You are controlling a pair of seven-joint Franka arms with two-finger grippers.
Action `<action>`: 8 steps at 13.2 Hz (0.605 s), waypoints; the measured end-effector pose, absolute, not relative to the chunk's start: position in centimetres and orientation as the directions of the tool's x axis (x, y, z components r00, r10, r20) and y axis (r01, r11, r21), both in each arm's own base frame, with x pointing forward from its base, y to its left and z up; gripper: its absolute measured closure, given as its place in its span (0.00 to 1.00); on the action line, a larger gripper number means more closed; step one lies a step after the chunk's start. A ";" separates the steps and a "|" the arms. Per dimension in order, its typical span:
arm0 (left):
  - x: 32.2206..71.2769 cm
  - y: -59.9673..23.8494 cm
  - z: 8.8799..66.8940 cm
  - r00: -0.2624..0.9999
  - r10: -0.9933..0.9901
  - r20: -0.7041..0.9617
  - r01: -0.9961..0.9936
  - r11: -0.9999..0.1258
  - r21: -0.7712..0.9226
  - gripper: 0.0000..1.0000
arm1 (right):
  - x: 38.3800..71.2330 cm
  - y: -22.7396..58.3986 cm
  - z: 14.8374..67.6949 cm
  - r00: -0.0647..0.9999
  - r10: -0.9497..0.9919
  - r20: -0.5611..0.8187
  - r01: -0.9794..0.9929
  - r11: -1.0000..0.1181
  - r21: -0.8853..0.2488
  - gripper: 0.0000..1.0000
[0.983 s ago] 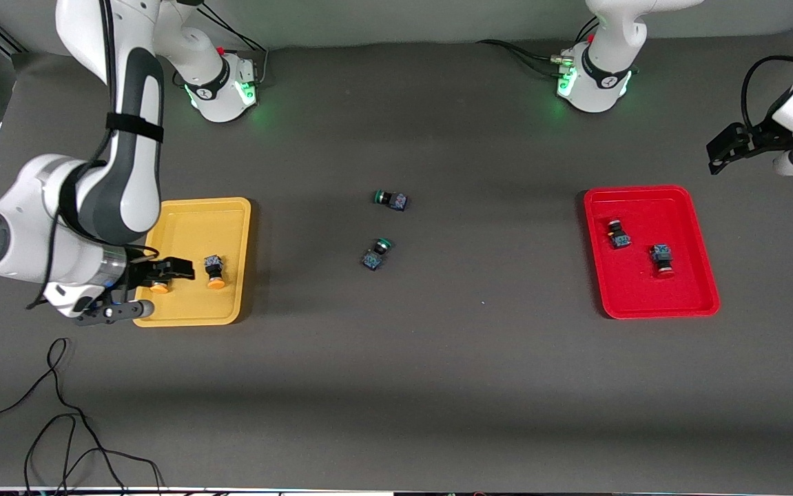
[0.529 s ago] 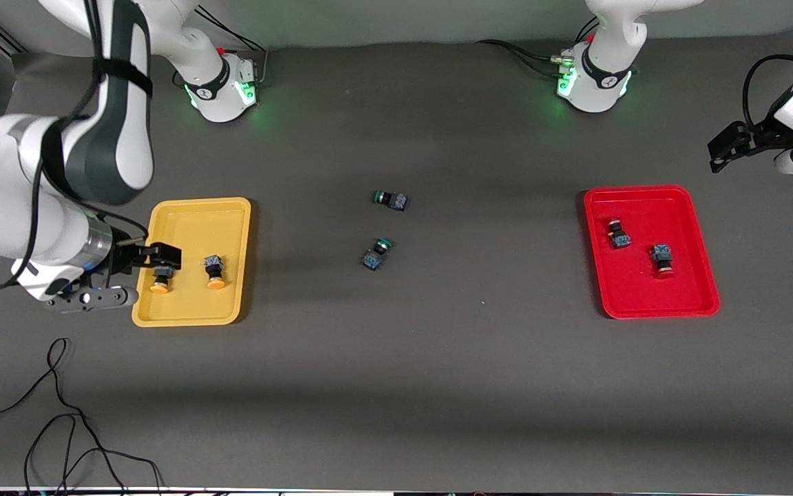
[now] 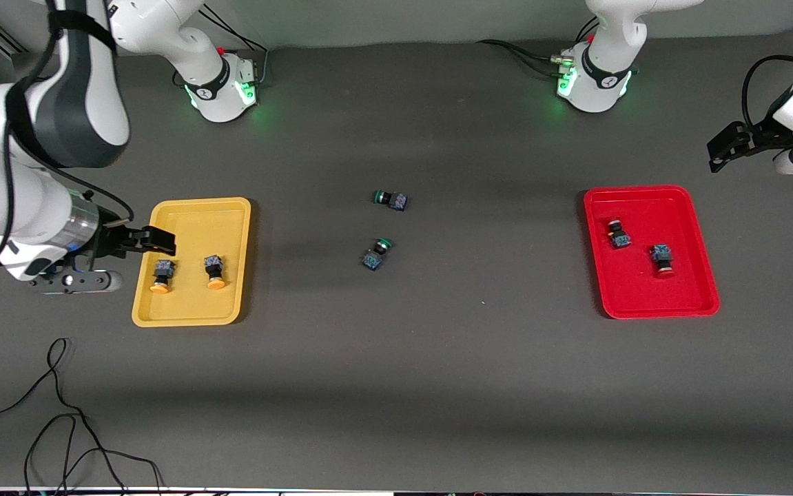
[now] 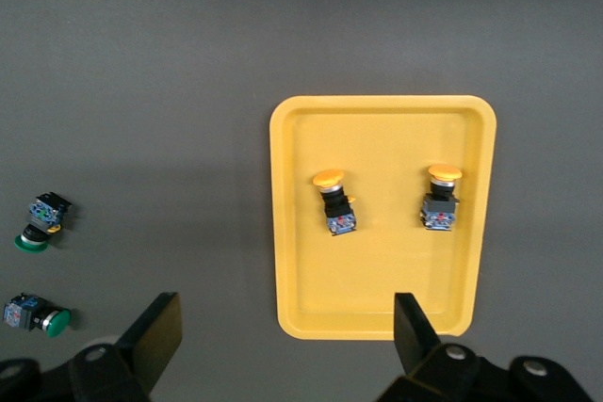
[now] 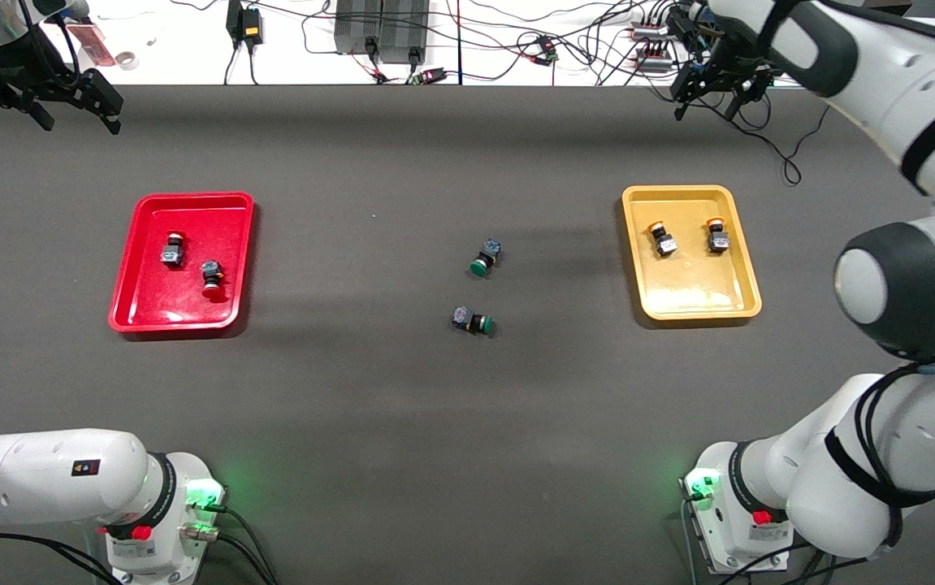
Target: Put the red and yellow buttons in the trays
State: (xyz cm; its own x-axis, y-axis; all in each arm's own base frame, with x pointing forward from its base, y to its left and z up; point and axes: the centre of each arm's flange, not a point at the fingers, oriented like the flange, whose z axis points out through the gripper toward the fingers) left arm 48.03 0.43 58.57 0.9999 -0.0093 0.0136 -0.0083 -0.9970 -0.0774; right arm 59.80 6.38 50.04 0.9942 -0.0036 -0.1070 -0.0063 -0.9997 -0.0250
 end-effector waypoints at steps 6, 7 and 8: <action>47.9 0.5 58.4 1.000 -0.008 0.003 -0.008 -0.997 -0.077 0.00 | 57.8 0.7 54.3 0.998 -0.036 -0.054 -0.041 -0.996 -0.083 0.00; 47.9 0.5 58.4 1.000 -0.007 0.002 -0.007 -0.997 -0.077 0.00 | 57.4 -0.2 55.1 0.998 -0.044 -0.048 -0.048 -0.996 -0.081 0.00; 47.9 0.6 58.3 1.000 -0.006 0.001 -0.006 -0.997 -0.077 0.00 | 57.1 -0.9 55.8 0.998 -0.054 -0.040 -0.057 -0.995 -0.080 0.00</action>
State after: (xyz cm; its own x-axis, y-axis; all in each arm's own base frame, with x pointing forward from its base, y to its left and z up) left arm 47.90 0.59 58.35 1.0000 -0.0063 0.0007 -0.0062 -0.9970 -0.0765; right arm 57.06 -0.93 55.76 0.9977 -0.0540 -0.0402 -0.0571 -0.9951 -0.0803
